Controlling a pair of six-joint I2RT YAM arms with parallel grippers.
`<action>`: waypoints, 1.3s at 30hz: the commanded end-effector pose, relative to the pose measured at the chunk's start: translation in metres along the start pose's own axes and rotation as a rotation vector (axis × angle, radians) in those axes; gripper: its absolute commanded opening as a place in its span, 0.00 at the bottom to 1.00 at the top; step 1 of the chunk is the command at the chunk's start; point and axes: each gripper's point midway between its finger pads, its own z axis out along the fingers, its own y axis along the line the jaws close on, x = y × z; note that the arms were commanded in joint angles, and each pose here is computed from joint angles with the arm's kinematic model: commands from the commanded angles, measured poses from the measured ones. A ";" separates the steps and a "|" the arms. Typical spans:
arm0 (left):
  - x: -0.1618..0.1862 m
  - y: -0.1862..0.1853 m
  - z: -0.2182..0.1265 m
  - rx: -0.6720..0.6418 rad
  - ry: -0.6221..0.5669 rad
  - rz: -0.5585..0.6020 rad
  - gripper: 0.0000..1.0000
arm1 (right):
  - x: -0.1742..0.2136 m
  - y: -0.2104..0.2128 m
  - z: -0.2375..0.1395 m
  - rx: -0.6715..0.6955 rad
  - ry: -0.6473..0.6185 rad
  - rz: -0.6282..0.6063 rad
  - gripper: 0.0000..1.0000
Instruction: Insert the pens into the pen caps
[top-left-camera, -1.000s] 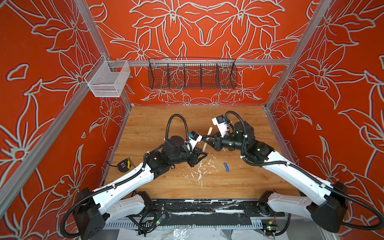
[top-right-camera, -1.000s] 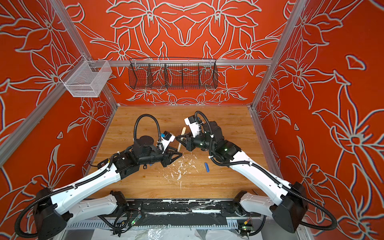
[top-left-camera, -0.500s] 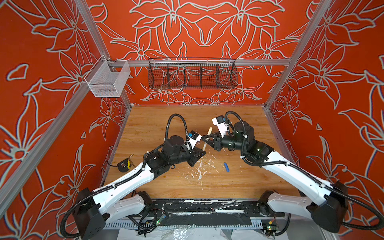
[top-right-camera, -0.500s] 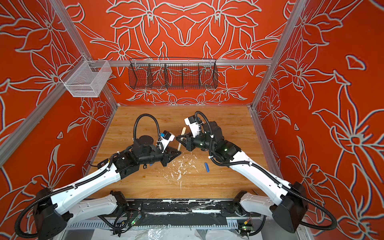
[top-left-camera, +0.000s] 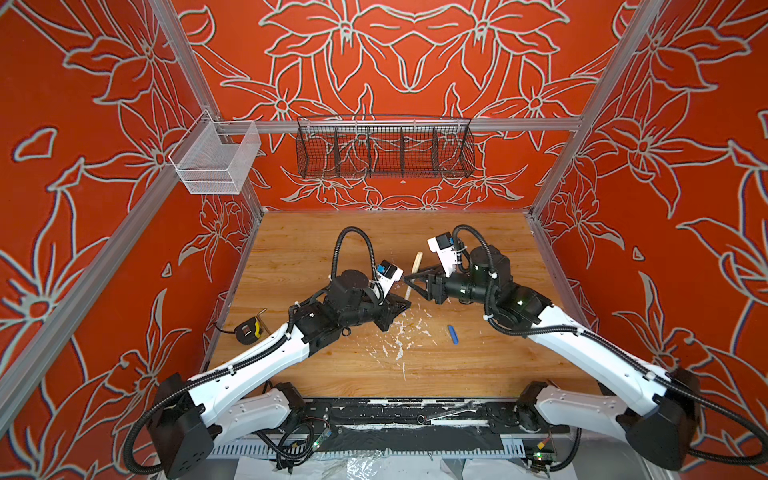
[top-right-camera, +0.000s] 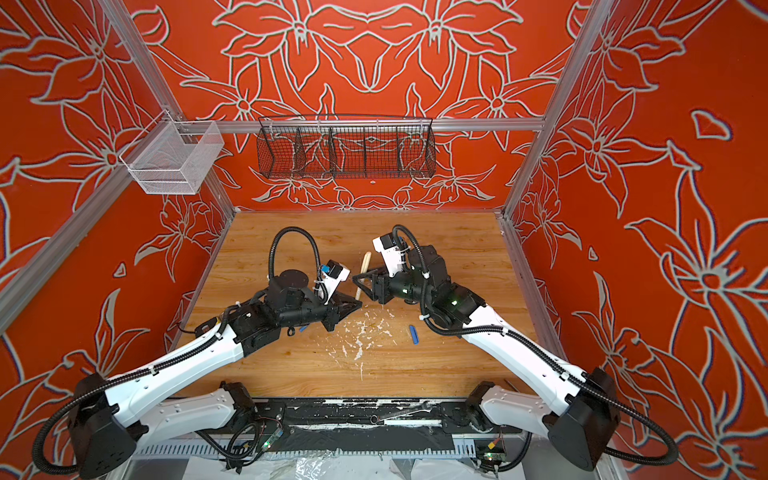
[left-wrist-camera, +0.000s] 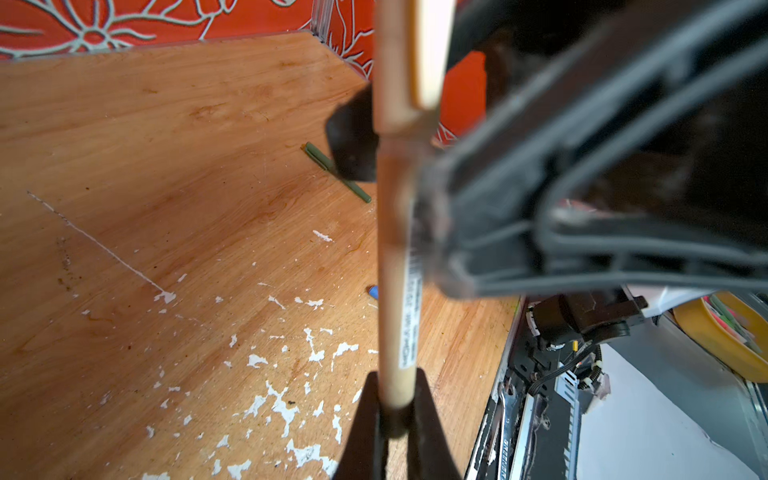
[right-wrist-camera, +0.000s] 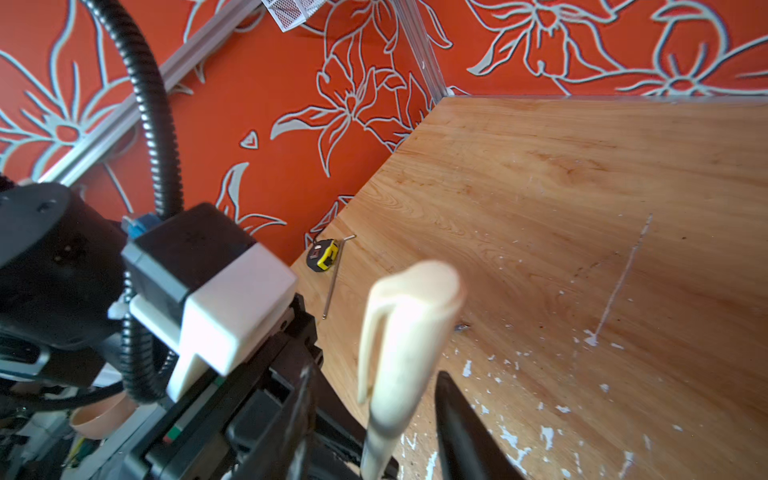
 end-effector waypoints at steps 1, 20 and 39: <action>-0.004 0.002 0.004 0.002 0.003 -0.007 0.00 | 0.006 -0.012 -0.014 0.066 0.004 -0.006 0.51; 0.008 -0.002 0.009 0.045 0.032 -0.024 0.00 | -0.037 -0.021 -0.033 0.015 -0.115 -0.004 0.59; 0.011 -0.006 0.010 0.076 0.043 -0.025 0.00 | -0.055 -0.013 -0.017 -0.057 -0.123 -0.038 0.60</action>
